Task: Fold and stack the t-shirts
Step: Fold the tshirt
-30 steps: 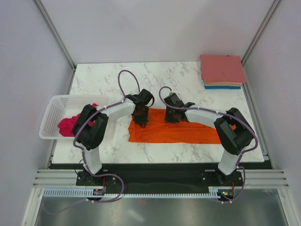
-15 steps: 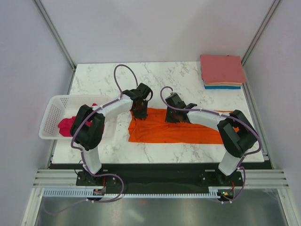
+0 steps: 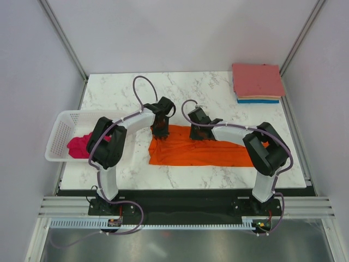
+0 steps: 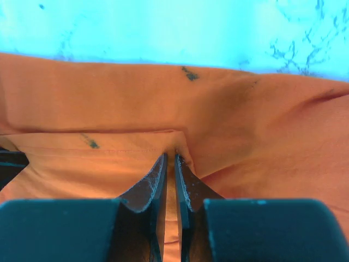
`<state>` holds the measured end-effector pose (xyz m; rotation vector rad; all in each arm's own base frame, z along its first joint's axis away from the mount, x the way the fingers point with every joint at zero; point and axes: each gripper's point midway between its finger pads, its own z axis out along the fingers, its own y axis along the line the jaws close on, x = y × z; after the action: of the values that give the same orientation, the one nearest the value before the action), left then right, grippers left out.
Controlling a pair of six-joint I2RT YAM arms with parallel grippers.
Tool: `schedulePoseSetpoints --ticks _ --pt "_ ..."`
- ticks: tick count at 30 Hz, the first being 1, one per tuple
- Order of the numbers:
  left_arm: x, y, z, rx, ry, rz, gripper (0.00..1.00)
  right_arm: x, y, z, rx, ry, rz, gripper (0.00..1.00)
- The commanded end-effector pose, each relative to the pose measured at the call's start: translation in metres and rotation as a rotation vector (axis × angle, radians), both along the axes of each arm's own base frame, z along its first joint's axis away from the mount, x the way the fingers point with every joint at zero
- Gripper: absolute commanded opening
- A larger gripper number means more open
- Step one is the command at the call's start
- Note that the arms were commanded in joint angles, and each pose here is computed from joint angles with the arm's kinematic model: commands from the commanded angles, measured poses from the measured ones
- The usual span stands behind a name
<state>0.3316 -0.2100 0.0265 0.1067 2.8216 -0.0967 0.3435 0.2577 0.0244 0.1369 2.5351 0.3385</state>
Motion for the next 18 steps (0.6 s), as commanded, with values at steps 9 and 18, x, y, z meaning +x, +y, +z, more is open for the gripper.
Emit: schedulePoseSetpoints --ticks 9,18 --pt "0.056 -0.002 0.079 -0.085 -0.179 -0.020 0.31 0.006 0.010 0.058 0.108 -0.099 0.017 0.20" --pt "0.080 0.041 0.055 0.010 -0.150 0.056 0.20 0.012 -0.055 0.045 0.059 -0.063 -0.112 0.19"
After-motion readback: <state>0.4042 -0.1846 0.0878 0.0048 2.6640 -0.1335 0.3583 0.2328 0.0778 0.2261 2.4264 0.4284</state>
